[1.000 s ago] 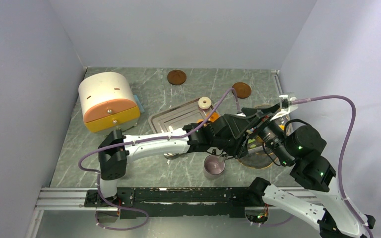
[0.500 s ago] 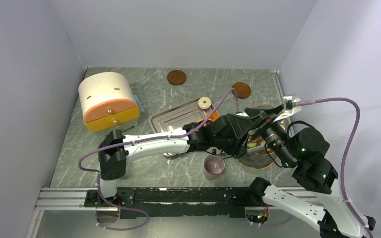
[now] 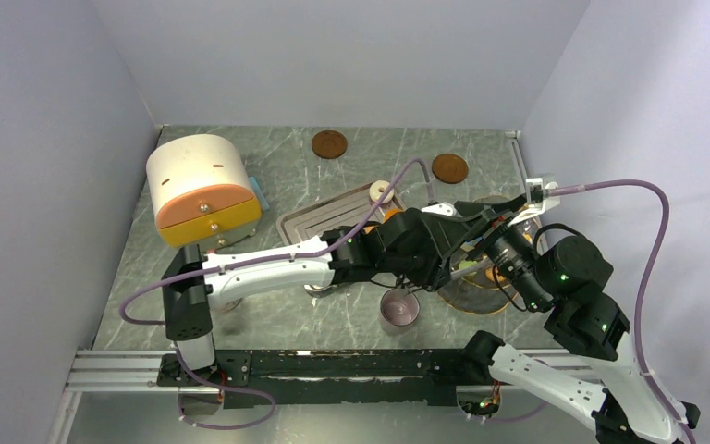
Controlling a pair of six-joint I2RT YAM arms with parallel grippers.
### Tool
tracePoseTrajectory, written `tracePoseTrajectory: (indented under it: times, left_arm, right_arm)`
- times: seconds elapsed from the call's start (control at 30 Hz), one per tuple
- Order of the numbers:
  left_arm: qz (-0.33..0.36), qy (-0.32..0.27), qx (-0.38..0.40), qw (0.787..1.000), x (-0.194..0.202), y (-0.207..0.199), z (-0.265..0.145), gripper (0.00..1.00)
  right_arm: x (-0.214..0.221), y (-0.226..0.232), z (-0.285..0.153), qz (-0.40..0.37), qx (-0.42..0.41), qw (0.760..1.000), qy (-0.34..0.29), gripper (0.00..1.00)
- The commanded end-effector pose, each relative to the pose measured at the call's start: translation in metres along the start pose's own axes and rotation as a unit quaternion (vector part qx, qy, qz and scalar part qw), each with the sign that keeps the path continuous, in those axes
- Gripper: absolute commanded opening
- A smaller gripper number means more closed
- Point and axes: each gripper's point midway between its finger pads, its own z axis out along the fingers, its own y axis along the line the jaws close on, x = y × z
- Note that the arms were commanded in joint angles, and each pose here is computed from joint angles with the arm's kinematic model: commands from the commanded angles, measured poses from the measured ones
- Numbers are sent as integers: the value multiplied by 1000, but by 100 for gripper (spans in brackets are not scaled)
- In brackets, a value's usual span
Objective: Serve the afternoon tea
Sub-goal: Place the desert on the desert table, then pick up the desert from the tray.
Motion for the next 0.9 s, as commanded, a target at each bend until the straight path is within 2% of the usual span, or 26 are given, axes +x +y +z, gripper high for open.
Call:
tracePoseTrajectory:
  times: [0.0,0.43,0.87]
  left_arm:
    - [6,-30,-16,999,-15,1,-23,46]
    - [-5,-25,-104,994,12,46,-57,44]
    - [-9,-44,-217,975,6,100,-101,46]
  right_arm:
    - [-9,3,-3,2,-2,1000,-7,98]
    - [-11,-3,-1,-10,17,1000,-3,97]
    - [-6,2,1,3,2,1000,-2,97]
